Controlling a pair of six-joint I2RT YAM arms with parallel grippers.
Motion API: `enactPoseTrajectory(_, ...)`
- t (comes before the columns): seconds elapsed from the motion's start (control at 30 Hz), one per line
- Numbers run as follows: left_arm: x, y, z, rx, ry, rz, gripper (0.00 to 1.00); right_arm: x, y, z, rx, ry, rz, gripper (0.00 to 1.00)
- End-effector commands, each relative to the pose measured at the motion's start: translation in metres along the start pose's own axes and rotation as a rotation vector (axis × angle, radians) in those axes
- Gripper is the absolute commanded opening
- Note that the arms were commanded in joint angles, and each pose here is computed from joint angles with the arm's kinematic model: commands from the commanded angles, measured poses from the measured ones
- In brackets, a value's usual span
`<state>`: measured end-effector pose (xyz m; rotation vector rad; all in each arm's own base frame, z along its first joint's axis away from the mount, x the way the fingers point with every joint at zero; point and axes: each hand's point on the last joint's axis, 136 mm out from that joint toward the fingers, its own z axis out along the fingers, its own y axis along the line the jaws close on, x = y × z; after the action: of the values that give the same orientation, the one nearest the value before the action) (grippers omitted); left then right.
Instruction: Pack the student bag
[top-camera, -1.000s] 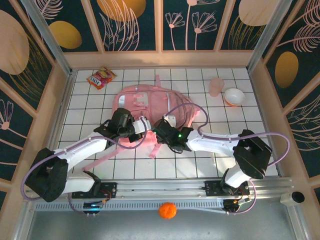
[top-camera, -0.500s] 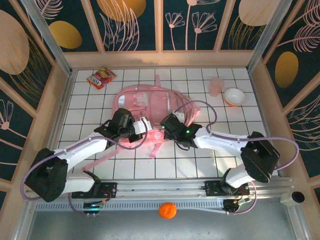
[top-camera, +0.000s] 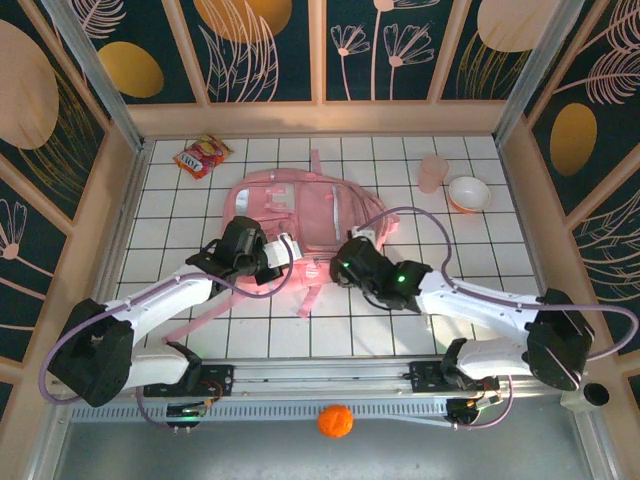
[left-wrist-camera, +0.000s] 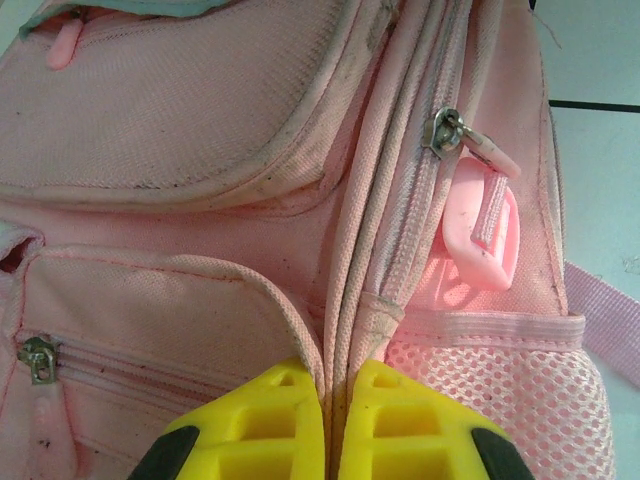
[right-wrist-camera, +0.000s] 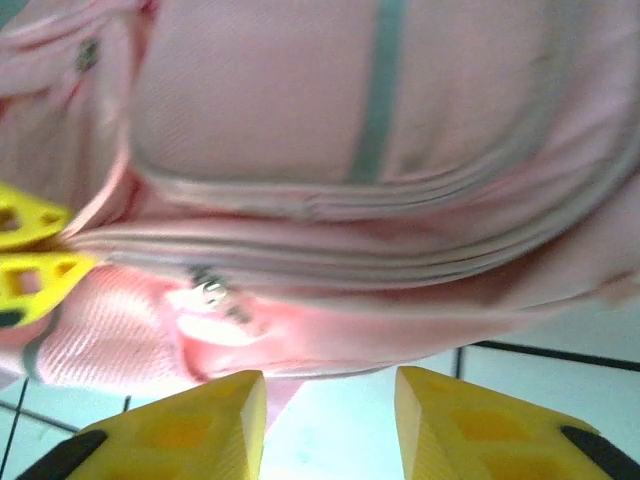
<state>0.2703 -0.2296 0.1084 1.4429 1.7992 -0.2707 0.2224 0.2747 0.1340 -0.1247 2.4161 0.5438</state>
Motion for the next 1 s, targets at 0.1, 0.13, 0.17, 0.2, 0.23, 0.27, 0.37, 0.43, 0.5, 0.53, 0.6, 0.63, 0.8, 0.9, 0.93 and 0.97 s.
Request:
enactPoseTrajectory(0.1,-0.021,0.004,-0.008,0.015,-0.064,-0.021,0.00,0.003,0.025,0.027,0.102,0.016,-0.022,0.47)
enactPoseTrajectory(0.13,-0.022,0.004,-0.008,0.016,-0.068,-0.020,0.00,0.003,0.025,0.031,0.122,0.020,-0.028,0.48)
enactPoseTrajectory(0.17,-0.023,0.004,-0.008,0.020,-0.073,-0.019,0.00,0.003,0.024,0.035,0.142,0.020,-0.031,0.49)
enactPoseTrajectory(0.2,-0.023,0.004,-0.008,0.019,-0.074,-0.020,0.00,0.002,0.024,0.038,0.153,0.018,-0.035,0.49)
enactPoseTrajectory(0.23,-0.023,0.004,-0.008,0.022,-0.075,-0.019,0.00,0.001,0.024,0.041,0.157,0.015,-0.032,0.49)
enactPoseTrajectory(0.27,-0.024,0.004,-0.007,0.024,-0.078,-0.018,0.00,0.000,0.022,0.045,0.165,0.015,-0.028,0.48)
enactPoseTrajectory(0.37,-0.025,0.003,-0.007,0.031,-0.083,-0.018,0.00,-0.003,0.016,0.051,0.185,0.012,-0.013,0.37)
enactPoseTrajectory(0.43,-0.026,0.002,-0.007,0.038,-0.087,-0.016,0.00,-0.006,0.014,0.051,0.188,0.003,-0.007,0.32)
enactPoseTrajectory(0.5,-0.025,0.001,-0.007,0.037,-0.086,-0.015,0.00,-0.008,0.010,0.052,0.193,0.001,-0.005,0.26)
enactPoseTrajectory(0.53,-0.025,0.002,-0.007,0.036,-0.085,-0.015,0.00,-0.008,0.008,0.052,0.193,0.002,-0.001,0.23)
enactPoseTrajectory(0.6,-0.023,0.001,-0.006,0.032,-0.078,-0.016,0.00,-0.008,0.003,0.053,0.197,0.006,-0.002,0.16)
enactPoseTrajectory(0.63,-0.022,0.002,-0.007,0.027,-0.075,-0.016,0.00,-0.009,0.001,0.052,0.200,0.005,-0.002,0.14)
enactPoseTrajectory(0.8,-0.014,0.006,-0.006,0.001,-0.037,-0.021,0.00,-0.012,-0.021,0.044,0.235,0.004,0.014,0.05)
enactPoseTrajectory(0.9,-0.005,0.010,-0.004,-0.020,0.009,-0.015,0.00,-0.014,-0.043,0.037,0.276,0.014,0.034,0.00)
enactPoseTrajectory(0.93,-0.001,0.011,-0.004,-0.027,0.024,-0.013,0.00,-0.014,-0.051,0.034,0.286,0.017,0.040,0.00)
enactPoseTrajectory(0.97,0.002,0.013,-0.004,-0.036,0.037,-0.015,0.00,-0.014,-0.060,0.031,0.292,0.021,0.051,0.00)
